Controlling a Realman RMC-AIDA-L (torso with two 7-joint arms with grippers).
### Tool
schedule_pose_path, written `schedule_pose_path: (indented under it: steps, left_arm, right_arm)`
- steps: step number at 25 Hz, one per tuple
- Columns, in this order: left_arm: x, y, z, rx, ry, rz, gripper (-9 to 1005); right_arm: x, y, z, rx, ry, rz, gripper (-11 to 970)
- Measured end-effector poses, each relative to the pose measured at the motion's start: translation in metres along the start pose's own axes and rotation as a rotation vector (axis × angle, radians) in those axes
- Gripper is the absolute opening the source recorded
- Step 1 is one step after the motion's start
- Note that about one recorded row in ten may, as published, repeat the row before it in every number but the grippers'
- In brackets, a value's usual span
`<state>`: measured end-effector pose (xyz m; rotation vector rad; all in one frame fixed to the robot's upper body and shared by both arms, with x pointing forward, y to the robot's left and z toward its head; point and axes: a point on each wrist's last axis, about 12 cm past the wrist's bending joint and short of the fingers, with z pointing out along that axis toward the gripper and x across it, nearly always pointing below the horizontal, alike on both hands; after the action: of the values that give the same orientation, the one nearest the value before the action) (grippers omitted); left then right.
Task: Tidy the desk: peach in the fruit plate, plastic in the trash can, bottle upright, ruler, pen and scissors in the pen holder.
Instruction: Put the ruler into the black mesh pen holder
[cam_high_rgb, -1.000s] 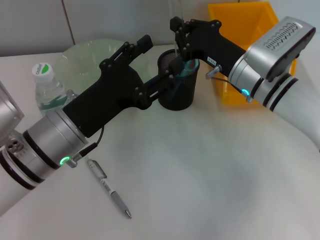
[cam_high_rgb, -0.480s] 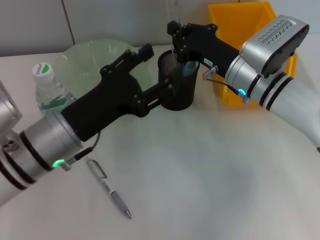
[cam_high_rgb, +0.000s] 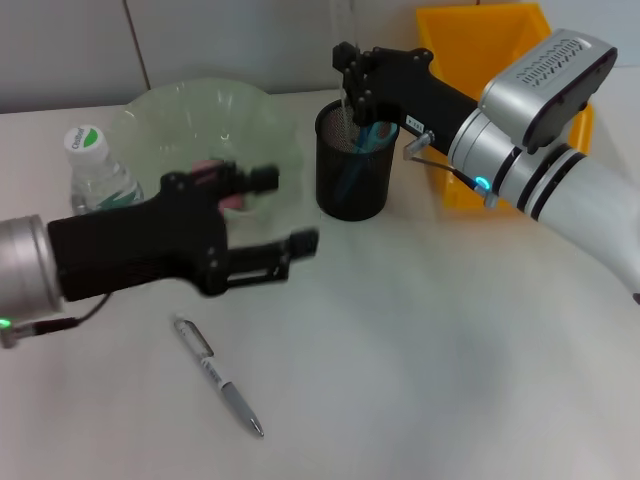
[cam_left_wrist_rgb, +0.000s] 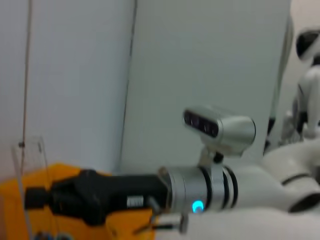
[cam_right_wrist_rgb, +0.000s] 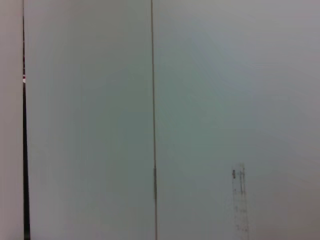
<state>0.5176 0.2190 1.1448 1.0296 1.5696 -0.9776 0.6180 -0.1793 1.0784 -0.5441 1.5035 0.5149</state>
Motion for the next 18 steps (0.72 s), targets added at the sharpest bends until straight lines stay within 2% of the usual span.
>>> schedule_pose_path:
  steps: [2, 3, 5, 10, 12, 18]
  left_arm:
    - [-0.009, 0.001, -0.007, -0.002, 0.103, 0.005, 815]
    - [-0.009, 0.001, -0.007, -0.002, 0.103, 0.005, 815]
    - [-0.012, 0.004, -0.02, -0.004, 0.188, -0.003, 815]
    - [-0.013, 0.01, -0.039, 0.006, 0.2, -0.033, 815]
    - [-0.004, 0.013, -0.045, 0.014, 0.18, -0.055, 815]
    - [0.013, 0.015, -0.043, 0.03, 0.168, -0.077, 815]
  right_arm:
    - [-0.002, 0.0, 0.002, -0.004, -0.003, -0.003, 36]
    - [-0.002, 0.0, 0.002, -0.004, -0.003, -0.003, 37]
    - [-0.002, 0.001, 0.003, -0.006, -0.004, -0.004, 38]
    - [-0.002, 0.001, 0.003, -0.004, -0.004, 0.004, 40]
    - [-0.002, 0.0, 0.003, -0.001, -0.002, 0.016, 41]
    - [0.0, 0.001, 0.001, -0.001, 0.004, 0.024, 44]
